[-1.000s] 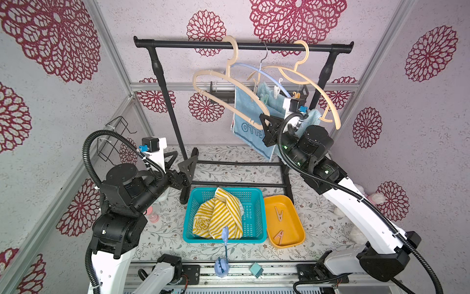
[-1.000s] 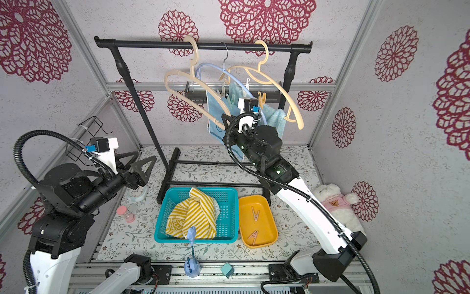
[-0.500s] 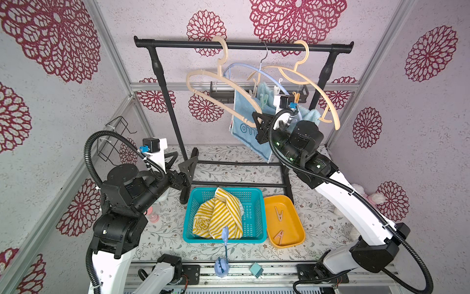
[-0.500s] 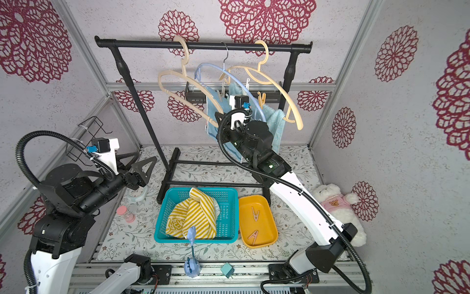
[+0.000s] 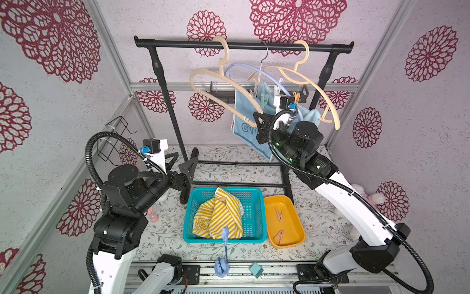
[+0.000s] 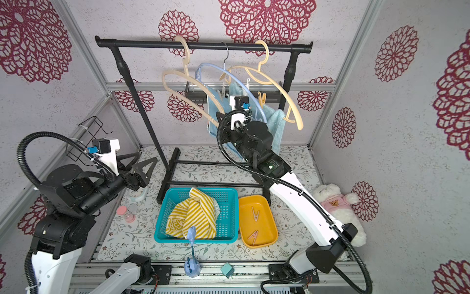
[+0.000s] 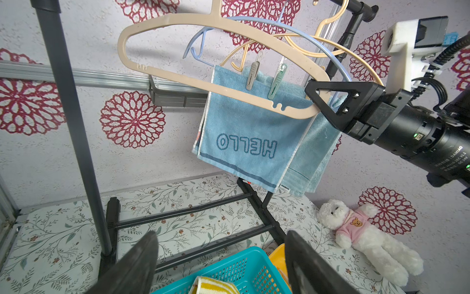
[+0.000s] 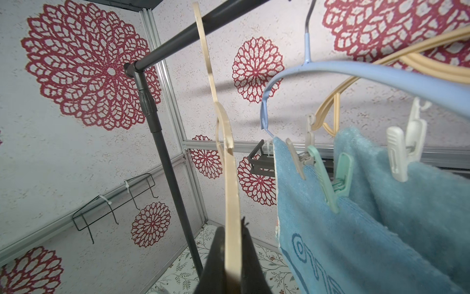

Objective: Remove the clothespins securing towels to the hanger
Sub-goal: Place the hanger on the clothesline.

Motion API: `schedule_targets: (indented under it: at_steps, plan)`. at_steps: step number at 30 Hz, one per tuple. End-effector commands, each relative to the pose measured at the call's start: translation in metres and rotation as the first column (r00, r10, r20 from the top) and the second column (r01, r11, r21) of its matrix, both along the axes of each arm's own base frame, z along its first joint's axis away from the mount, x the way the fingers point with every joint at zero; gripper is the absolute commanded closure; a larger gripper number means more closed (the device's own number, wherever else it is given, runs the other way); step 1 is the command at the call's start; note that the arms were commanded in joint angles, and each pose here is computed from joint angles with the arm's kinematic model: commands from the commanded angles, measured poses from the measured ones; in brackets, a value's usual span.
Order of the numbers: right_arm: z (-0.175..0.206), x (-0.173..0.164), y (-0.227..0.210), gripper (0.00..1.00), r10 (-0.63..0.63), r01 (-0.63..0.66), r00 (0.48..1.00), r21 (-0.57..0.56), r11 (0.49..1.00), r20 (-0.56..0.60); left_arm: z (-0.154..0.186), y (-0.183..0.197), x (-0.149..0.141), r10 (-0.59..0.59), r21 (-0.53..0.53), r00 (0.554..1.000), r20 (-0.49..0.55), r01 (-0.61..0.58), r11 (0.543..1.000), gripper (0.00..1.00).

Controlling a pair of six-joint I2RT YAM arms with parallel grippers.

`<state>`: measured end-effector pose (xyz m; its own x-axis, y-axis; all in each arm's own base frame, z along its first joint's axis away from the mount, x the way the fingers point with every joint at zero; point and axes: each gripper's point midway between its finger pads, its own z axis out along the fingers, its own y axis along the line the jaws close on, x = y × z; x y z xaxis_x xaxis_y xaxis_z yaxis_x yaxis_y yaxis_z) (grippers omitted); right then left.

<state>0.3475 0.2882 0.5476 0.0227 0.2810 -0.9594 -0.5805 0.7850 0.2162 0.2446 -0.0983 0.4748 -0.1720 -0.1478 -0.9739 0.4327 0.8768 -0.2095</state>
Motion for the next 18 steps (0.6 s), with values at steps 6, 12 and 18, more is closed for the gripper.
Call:
schedule_targets:
  at_steps: [6, 12, 18]
  plan:
    - [0.023, -0.021, -0.018, 0.70, -0.006, 0.004, 0.998, 0.033, 0.999, 0.065, 0.007, -0.001, 0.000, -0.005, -0.007, 1.000, 0.030, 0.005, 1.000, 0.20]
    - [0.033, -0.032, -0.022, 0.54, 0.018, -0.022, 0.997, 0.051, 0.998, 0.081, 0.006, -0.002, 0.001, -0.009, -0.007, 1.000, 0.028, 0.009, 1.000, 0.20]
    - [0.041, -0.045, -0.038, 0.48, 0.005, -0.011, 0.995, 0.060, 0.998, 0.096, 0.007, -0.001, 0.002, -0.007, -0.007, 1.000, 0.028, 0.007, 1.000, 0.20]
